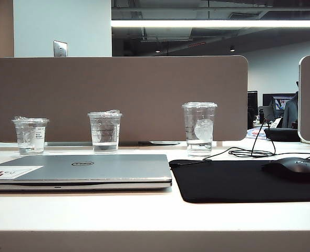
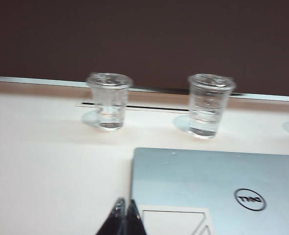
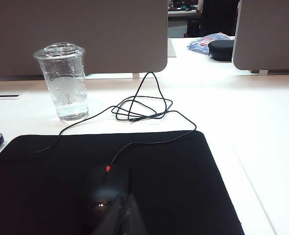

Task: Pick up the coffee cup on the right and place it on the right side of the laptop.

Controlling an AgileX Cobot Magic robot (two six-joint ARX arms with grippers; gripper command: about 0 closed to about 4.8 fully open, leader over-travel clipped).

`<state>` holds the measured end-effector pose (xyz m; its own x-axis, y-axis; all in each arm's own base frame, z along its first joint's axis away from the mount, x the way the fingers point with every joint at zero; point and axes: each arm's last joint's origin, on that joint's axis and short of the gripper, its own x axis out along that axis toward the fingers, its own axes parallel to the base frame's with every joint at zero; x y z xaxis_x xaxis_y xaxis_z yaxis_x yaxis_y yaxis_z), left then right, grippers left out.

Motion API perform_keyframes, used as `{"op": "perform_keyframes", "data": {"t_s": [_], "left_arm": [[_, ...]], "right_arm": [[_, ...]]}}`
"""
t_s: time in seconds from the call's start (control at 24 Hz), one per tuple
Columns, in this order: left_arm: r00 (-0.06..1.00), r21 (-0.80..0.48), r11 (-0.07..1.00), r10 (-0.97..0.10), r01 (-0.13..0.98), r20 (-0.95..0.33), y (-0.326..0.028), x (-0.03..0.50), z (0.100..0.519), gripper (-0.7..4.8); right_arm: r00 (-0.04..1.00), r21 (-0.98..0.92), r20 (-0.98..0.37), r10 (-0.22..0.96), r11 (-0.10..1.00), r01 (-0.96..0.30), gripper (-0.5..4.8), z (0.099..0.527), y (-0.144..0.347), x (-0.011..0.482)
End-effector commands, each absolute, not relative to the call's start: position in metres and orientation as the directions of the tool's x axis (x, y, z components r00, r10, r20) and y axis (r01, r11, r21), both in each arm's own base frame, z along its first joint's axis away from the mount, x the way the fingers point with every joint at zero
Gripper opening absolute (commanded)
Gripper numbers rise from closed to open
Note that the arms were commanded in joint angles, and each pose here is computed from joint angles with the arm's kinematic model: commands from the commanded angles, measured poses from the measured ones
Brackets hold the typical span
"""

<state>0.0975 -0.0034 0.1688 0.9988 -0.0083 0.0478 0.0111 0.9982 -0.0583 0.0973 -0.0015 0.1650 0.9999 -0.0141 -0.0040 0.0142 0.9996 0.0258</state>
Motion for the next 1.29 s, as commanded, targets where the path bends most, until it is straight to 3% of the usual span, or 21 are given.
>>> {"op": "perform_keyframes", "data": {"t_s": [0.04, 0.46, 0.83, 1.08, 1.29], "left_arm": [[0.998, -0.056, 0.998, 0.022, -0.019, 0.063, -0.002, 0.097, 0.171, -0.05], [0.997, -0.026, 1.0, 0.019, -0.017, 0.079, -0.002, 0.097, 0.174, -0.05], [0.986, -0.081, 0.996, -0.031, 0.045, 0.161, -0.003, 0.083, 0.229, -0.05], [0.98, -0.116, 0.978, -0.157, 0.171, 0.122, -0.008, 0.094, 0.264, -0.05], [0.937, -0.107, 0.932, -0.341, 0.347, 0.075, -0.014, 0.115, 0.286, -0.05]], "right_arm": [[1.0, 0.026, 0.015, -0.008, 1.0, 0.008, -0.04, 0.166, -0.001, 0.097], [0.999, 0.025, 0.039, 0.013, 1.0, -0.014, -0.05, 0.172, -0.001, 0.096], [0.995, 0.03, 0.101, 0.016, 0.999, -0.019, -0.05, 0.235, -0.001, 0.092], [0.98, 0.003, 0.136, 0.148, 0.989, -0.15, -0.05, 0.273, 0.003, 0.12], [0.967, -0.002, 0.111, 0.228, 0.973, -0.229, -0.05, 0.29, 0.005, 0.16]]}}
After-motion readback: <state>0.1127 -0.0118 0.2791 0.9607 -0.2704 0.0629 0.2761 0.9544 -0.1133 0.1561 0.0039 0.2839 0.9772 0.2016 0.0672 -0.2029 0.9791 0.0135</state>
